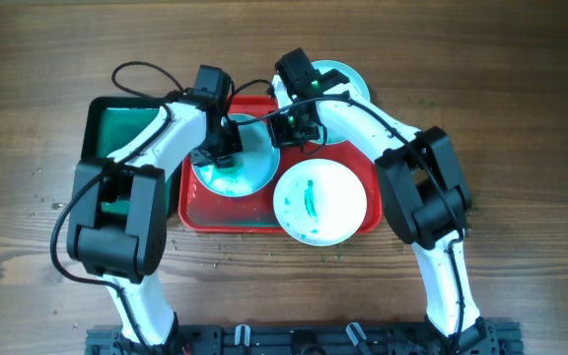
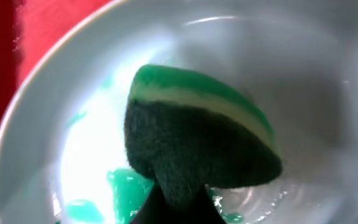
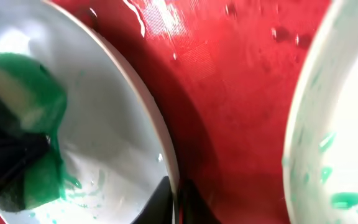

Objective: Clean dirty plates on tray and stack at the side
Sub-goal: 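Scrub the held plate with the sponge in the left gripper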

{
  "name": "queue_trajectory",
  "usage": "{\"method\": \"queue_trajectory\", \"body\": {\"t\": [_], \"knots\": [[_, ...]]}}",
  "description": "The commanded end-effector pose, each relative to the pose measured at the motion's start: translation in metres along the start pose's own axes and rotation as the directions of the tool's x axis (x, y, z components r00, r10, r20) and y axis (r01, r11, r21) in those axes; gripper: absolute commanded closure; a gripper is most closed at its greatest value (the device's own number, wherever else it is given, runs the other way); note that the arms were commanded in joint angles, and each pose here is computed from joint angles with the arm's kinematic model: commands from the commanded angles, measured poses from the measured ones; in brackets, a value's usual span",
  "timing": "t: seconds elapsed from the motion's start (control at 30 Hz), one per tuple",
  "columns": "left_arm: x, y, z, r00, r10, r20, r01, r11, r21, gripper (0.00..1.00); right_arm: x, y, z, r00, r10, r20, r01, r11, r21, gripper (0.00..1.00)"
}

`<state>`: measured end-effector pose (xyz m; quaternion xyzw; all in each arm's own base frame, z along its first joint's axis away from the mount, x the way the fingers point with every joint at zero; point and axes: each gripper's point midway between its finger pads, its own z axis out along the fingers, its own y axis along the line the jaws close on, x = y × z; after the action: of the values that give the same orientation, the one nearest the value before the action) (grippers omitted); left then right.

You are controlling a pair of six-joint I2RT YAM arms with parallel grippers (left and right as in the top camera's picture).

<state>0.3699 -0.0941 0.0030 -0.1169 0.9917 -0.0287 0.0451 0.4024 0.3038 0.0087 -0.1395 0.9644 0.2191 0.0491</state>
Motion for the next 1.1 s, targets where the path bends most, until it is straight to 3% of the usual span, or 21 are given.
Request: {"method": "queue_trajectory", "body": {"t": [0.0, 0.03, 0.07, 0.1, 0.13, 0.17, 0.23, 0.27, 0.33, 0.4, 0.47, 0.53, 0.57, 0.6, 0.63, 0.7, 0.77, 0.83, 0.87, 0.97, 1.07], "knots": [[0.027, 0.042, 0.024, 0.994, -0.078, -0.083, 0.059, 0.975, -0.213, 0.96, 0.008, -0.009, 0.016, 0.998, 0.041, -0.049, -0.044, 0.997, -0.064, 0.93], [0.032, 0.034, 0.024, 0.992, -0.049, -0.119, 0.030, 0.986, -0.162, 0.96, 0.008, -0.010, 0.017, 0.997, 0.046, -0.055, -0.050, 0.996, -0.075, 0.93], [0.061, -0.040, 0.012, 0.923, 0.317, -0.217, -0.233, 0.911, 0.339, 0.96, 0.009, -0.010, 0.018, 0.997, 0.046, -0.057, -0.050, 0.996, -0.074, 0.93], [0.071, -0.061, 0.002, 0.893, 0.406, -0.192, -0.275, 0.832, 0.482, 0.96, 0.008, -0.010, 0.018, 0.998, 0.045, -0.054, -0.049, 0.996, -0.075, 0.93], [0.071, -0.068, 0.000, 0.888, 0.427, -0.172, -0.290, 0.810, 0.510, 0.96, 0.008, -0.010, 0.018, 0.998, 0.045, -0.054, -0.049, 0.996, -0.075, 0.93], [0.064, -0.068, 0.004, 0.896, 0.421, -0.144, -0.307, 0.820, 0.483, 0.96, 0.008, -0.010, 0.018, 0.998, 0.045, -0.053, -0.049, 0.996, -0.075, 0.93], [0.010, -0.020, 0.027, 0.993, 0.108, -0.046, -0.103, 0.990, 0.099, 0.96, 0.008, -0.010, 0.018, 0.998, 0.045, -0.054, -0.049, 0.996, -0.074, 0.93], [-0.019, 0.002, 0.027, 0.996, -0.018, 0.090, 0.023, 0.999, -0.049, 0.96, 0.008, -0.011, 0.018, 0.998, 0.045, -0.052, -0.049, 0.996, -0.069, 0.93], [-0.042, 0.024, 0.021, 0.976, -0.034, 0.214, 0.072, 0.982, -0.172, 0.96, 0.008, -0.013, 0.018, 0.998, 0.047, -0.052, -0.050, 0.997, -0.057, 0.93], [-0.046, 0.064, 0.007, 0.948, -0.082, 0.309, 0.197, 0.911, -0.363, 0.96, 0.008, -0.015, 0.018, 0.998, 0.047, -0.050, -0.050, 0.998, -0.047, 0.93], [-0.011, 0.066, 0.013, 0.984, -0.096, 0.149, 0.146, 0.915, -0.376, 0.96, 0.007, -0.014, 0.018, 0.998, 0.046, -0.046, -0.049, 0.998, -0.049, 0.93], [0.041, 0.021, 0.023, 0.974, 0.140, -0.176, -0.156, 0.984, -0.083, 0.96, 0.006, -0.015, 0.018, 0.998, 0.048, -0.044, -0.050, 0.998, -0.045, 0.94], [0.056, 0.001, 0.021, 0.942, 0.243, -0.233, -0.233, 0.970, 0.068, 0.96, 0.006, -0.015, 0.018, 0.998, 0.048, -0.043, -0.050, 0.998, -0.045, 0.93], [0.074, -0.022, 0.013, 0.889, 0.375, -0.263, -0.308, 0.915, 0.261, 0.96, 0.006, -0.015, 0.018, 0.998, 0.048, -0.043, -0.050, 0.998, -0.045, 0.93], [0.094, -0.048, -0.002, 0.813, 0.535, -0.230, -0.380, 0.787, 0.485, 0.96, 0.006, -0.015, 0.018, 0.998, 0.049, -0.043, -0.050, 0.998, -0.045, 0.93], [0.084, -0.055, 0.000, 0.815, 0.556, -0.164, -0.417, 0.759, 0.500, 0.96, 0.006, -0.015, 0.018, 0.998, 0.047, -0.041, -0.049, 0.998, -0.046, 0.93], [0.053, -0.060, 0.010, 0.881, 0.464, -0.091, -0.386, 0.817, 0.428, 0.96, 0.006, -0.015, 0.018, 0.998, 0.047, -0.041, -0.049, 0.998, -0.046, 0.94], [-0.001, -0.034, 0.025, 0.979, 0.205, 0.014, -0.205, 0.965, 0.163, 0.96, 0.006, -0.015, 0.018, 0.998, 0.047, -0.042, -0.049, 0.998, -0.046, 0.93], [-0.019, -0.015, 0.027, 0.993, 0.091, 0.079, -0.094, 0.995, 0.042, 0.96, 0.006, -0.015, 0.018, 0.998, 0.047, -0.042, -0.049, 0.998, -0.045, 0.94], [-0.043, 0.048, 0.014, 0.961, -0.091, 0.262, 0.165, 0.947, -0.275, 0.96, 0.006, -0.016, 0.018, 0.998, 0.047, -0.040, -0.049, 0.998, -0.038, 0.93], [-0.030, 0.060, 0.002, 0.974, -0.104, 0.203, 0.172, 0.921, -0.350, 0.96, 0.005, -0.016, 0.018, 0.998, 0.047, -0.039, -0.049, 0.998, -0.038, 0.93]]}}
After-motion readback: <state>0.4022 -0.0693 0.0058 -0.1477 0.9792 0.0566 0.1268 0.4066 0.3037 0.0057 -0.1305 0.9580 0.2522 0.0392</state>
